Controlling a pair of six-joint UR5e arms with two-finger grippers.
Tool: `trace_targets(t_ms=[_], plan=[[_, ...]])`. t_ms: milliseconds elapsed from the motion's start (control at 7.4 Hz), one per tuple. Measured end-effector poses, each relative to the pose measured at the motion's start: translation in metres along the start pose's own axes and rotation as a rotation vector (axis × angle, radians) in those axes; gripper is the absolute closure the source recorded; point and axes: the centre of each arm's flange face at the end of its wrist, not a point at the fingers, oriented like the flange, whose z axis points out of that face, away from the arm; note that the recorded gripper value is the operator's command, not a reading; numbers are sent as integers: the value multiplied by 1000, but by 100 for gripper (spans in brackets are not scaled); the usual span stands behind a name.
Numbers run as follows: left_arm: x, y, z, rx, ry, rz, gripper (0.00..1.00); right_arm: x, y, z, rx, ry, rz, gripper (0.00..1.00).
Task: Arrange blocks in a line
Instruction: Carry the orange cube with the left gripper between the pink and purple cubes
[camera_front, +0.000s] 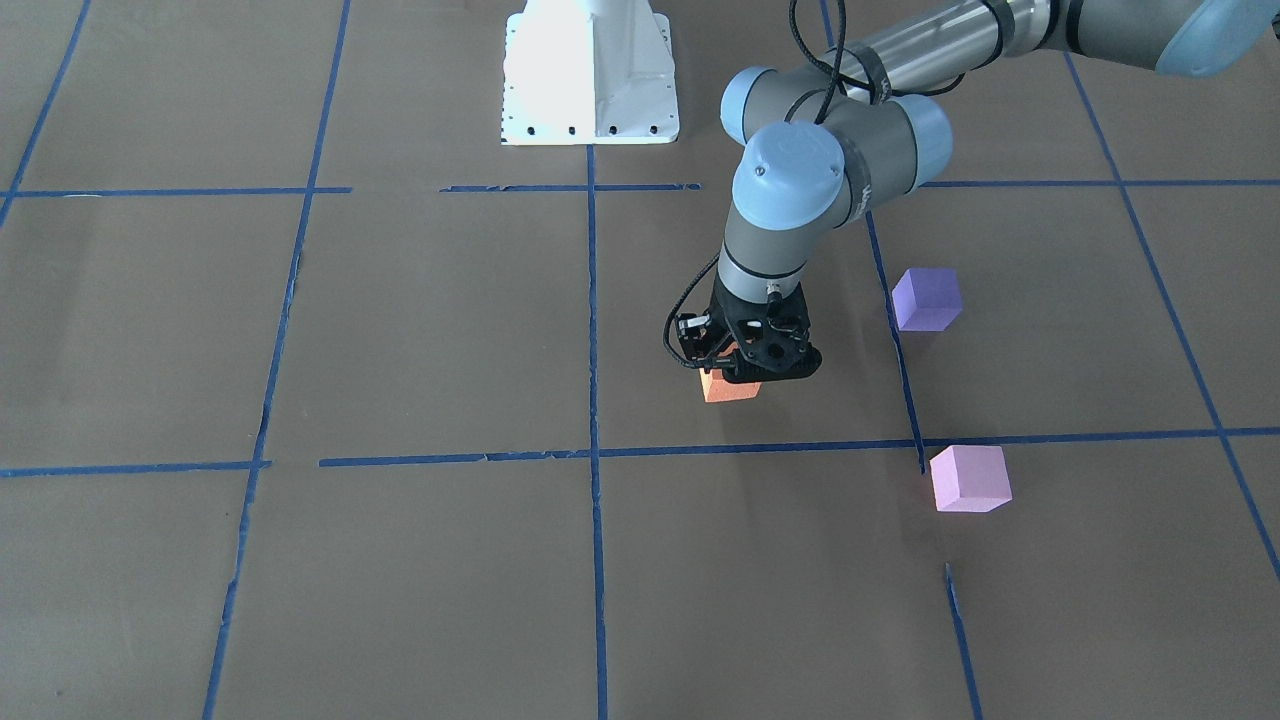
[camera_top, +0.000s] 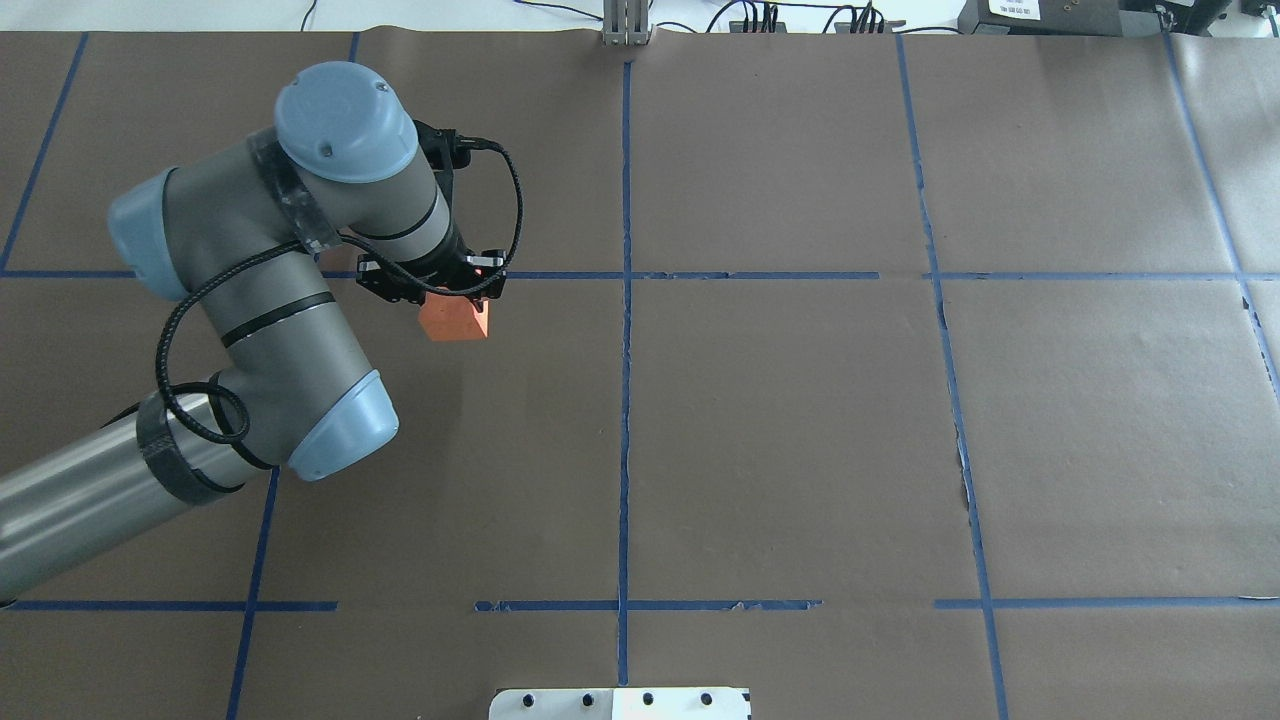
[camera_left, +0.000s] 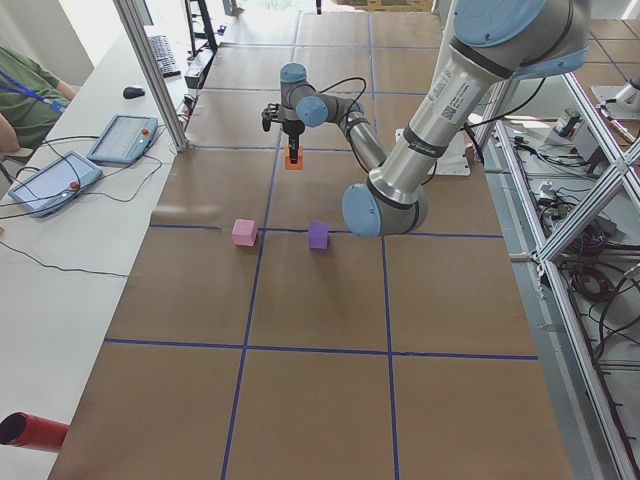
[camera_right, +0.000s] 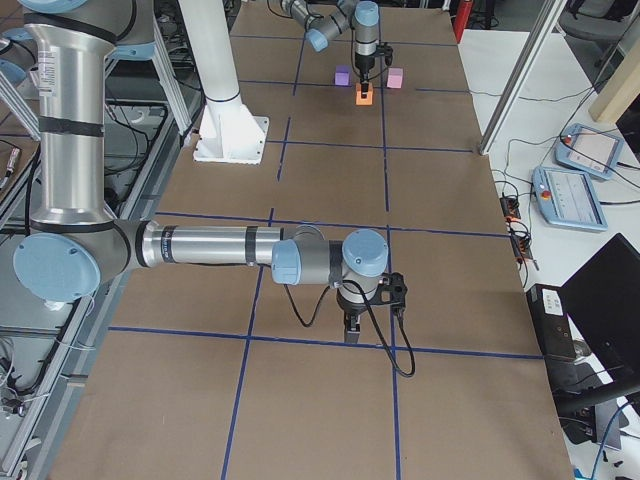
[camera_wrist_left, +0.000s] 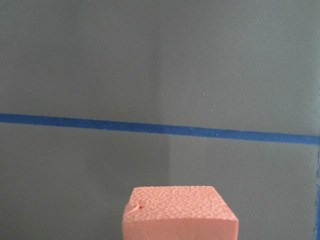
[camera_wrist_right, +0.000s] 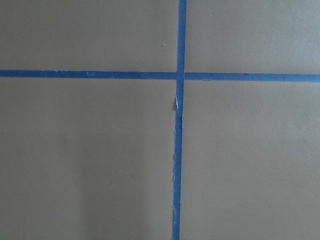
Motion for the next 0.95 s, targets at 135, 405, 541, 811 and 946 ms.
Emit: trace_targets(t_ms=[135,405,541,811,946], plan=[[-32,-5,-8,13,-14,26,100,0,0,0,0,0,0,0],[-98,-20,-2,44,-28,55,100,0,0,0,0,0,0,0],[-124,-29,2,65,-24,60,100,0,0,0,0,0,0,0],[-152,-43,18,66,-46,74,100,0,0,0,0,0,0,0],[-160,-46,29,47,-57,71,100,0,0,0,1,0,0,0]])
